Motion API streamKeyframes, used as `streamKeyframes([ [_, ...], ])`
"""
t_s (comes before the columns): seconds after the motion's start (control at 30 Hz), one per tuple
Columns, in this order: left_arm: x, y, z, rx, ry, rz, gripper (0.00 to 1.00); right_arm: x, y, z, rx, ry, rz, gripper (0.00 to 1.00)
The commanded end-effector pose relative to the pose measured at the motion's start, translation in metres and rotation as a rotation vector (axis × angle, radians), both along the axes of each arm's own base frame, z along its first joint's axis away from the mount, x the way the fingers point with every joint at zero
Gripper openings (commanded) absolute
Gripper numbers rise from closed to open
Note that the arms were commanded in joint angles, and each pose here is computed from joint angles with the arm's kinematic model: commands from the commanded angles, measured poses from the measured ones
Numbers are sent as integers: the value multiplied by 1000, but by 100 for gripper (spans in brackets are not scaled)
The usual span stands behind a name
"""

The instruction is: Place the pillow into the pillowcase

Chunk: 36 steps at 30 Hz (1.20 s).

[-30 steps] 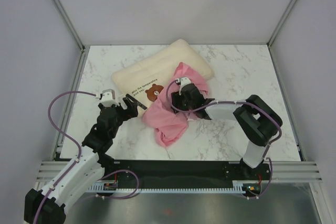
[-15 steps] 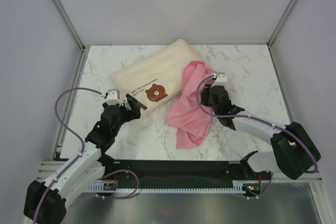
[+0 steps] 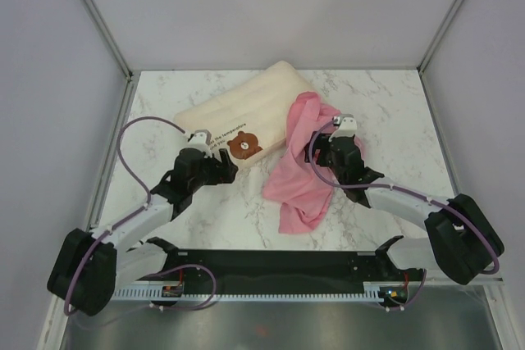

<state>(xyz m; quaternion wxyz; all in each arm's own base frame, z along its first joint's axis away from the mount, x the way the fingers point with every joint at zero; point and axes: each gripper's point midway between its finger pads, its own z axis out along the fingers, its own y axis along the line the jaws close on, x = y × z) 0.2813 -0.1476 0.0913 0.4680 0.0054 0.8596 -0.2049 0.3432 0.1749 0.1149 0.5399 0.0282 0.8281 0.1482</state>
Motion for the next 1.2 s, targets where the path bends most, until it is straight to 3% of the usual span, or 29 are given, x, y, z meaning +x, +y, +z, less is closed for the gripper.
streamKeyframes([
  [0.0, 24, 1, 2, 76, 32, 39, 98, 1, 3, 14, 40, -51, 8, 84],
  [0.03, 26, -5, 4, 72, 32, 14, 89, 1, 1, 13, 37, -51, -1, 84],
  [0.13, 20, -29, 16, 51, -29, -79, 88, 0, -1, 15, 35, -55, -6, 84],
  [0.27, 3, -57, 20, 150, -70, -164, 89, 1, 0, 16, 36, -52, -7, 85],
  [0.37, 4, -55, 28, 281, -87, -40, 91, 3, -2, 13, 28, -43, -24, 86],
  [0.4, 4, -28, 28, 389, -76, 94, 94, 3, -3, 15, 31, -49, -30, 86],
  [0.47, 8, -27, 49, 375, -103, 159, 99, 1, -9, 19, 35, -69, -54, 86],
  [0.57, 14, -39, 74, 367, -129, 117, 100, -3, -19, 26, 41, -97, -89, 87],
  [0.73, 39, -61, 106, 541, -91, 36, 100, -6, -31, 30, 40, -127, -137, 88],
  [0.87, 61, -90, 83, 679, -42, -73, 100, -8, -34, 34, 49, -144, -146, 88],
  [1.0, 75, -131, 61, 688, -19, -236, 100, -9, -35, 36, 60, -157, -144, 88],
  [1.03, 86, -140, 66, 696, -37, -245, 100, -9, -35, 36, 59, -157, -143, 88],
  [1.07, 91, -136, 57, 738, -2, -237, 100, -10, -35, 37, 62, -161, -142, 89],
  [1.1, 99, -134, 22, 811, 68, -234, 100, -10, -36, 36, 62, -161, -143, 88],
  [1.17, 121, -138, 17, 824, 106, -189, 100, -11, -37, 36, 62, -167, -149, 89],
])
